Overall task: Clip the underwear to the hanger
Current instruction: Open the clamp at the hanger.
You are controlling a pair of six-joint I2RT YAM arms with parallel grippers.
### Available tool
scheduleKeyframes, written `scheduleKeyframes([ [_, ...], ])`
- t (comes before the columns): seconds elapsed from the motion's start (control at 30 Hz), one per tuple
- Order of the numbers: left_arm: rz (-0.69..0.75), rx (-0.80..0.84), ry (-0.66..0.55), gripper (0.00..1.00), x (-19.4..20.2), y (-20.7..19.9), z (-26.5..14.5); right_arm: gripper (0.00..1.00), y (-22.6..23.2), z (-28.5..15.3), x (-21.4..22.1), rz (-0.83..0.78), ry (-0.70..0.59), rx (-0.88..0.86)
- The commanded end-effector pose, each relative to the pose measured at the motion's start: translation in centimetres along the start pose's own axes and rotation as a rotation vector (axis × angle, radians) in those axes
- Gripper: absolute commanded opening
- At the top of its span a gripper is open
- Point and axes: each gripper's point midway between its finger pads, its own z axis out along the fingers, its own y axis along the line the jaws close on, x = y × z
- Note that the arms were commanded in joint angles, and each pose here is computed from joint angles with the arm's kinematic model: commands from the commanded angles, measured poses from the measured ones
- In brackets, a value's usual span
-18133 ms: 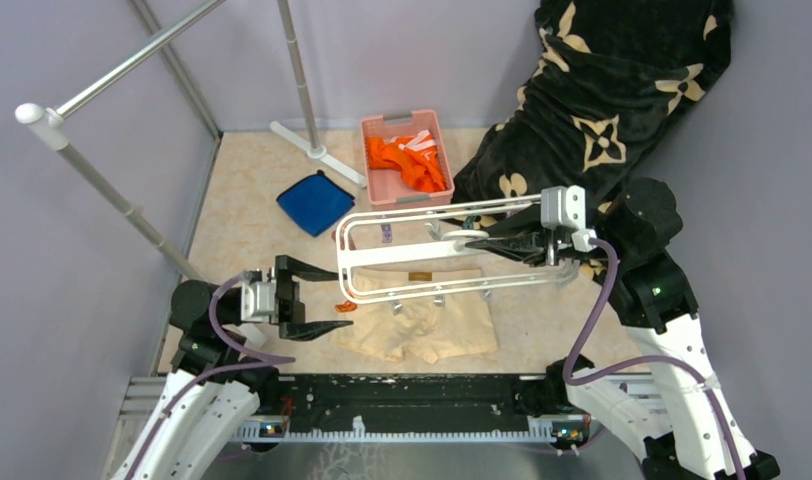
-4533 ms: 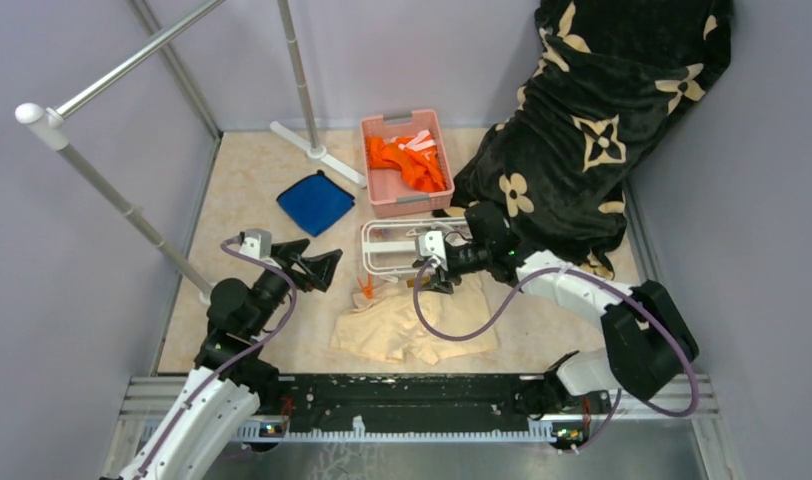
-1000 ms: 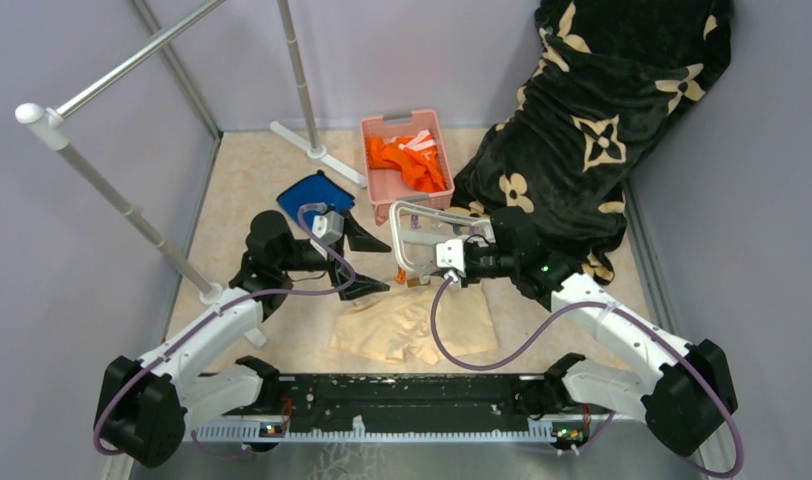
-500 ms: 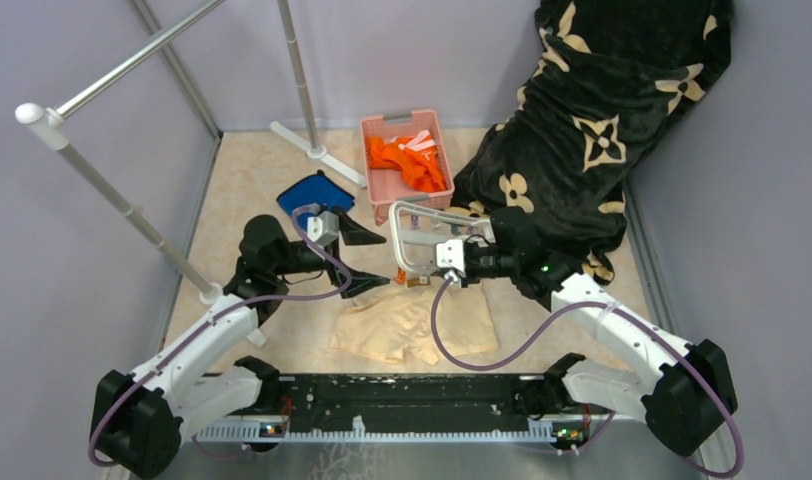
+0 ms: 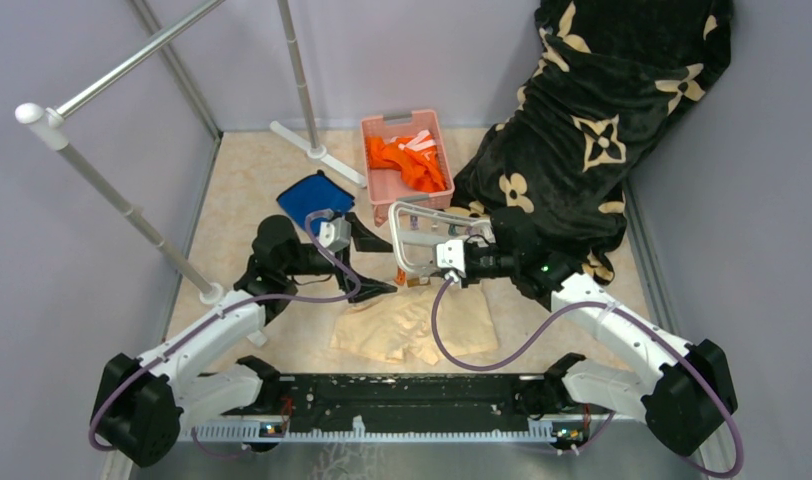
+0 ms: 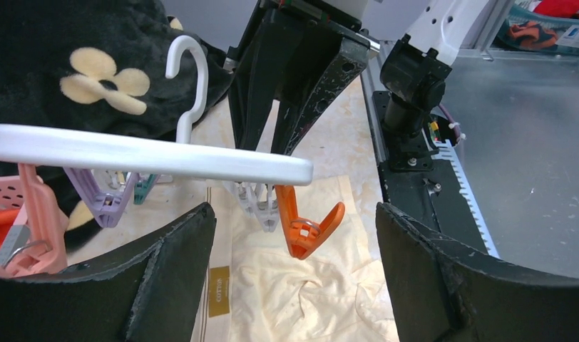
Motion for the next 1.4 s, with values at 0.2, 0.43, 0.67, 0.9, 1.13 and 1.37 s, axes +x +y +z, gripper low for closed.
scheduleKeyframes([
  [0.2, -0.003, 0.083, -0.019, 0.88, -0.2, -1.1, 1.3, 0.0, -3.0, -0.8, -4.2, -0.161, -0.119, 0.082],
  [0.43, -0.017, 0.089, -0.019, 0.82, -0.1, -1.2, 1.7, 0.0, -3.0, -0.7, -4.1, -0.159, -0.119, 0.083],
  [0.67, -0.036, 0.102, -0.022, 0.76, -0.2, -1.2, 1.9, 0.0, -2.9, -0.7, -4.0, -0.156, -0.117, 0.084],
  [0.9, -0.024, 0.098, -0.031, 0.71, -0.5, -1.1, 2.0, 0.0, -2.9, -0.7, -3.9, -0.154, -0.113, 0.083],
  [1.13, -0.023, 0.091, -0.032, 0.65, -0.5, -0.9, 2.1, 0.0, -2.9, -0.6, -3.9, -0.15, -0.112, 0.08],
  [1.37, -0.028, 0.089, -0.028, 0.52, -0.5, -0.9, 2.1, 0.0, -3.0, -0.6, -3.9, -0.15, -0.111, 0.08],
])
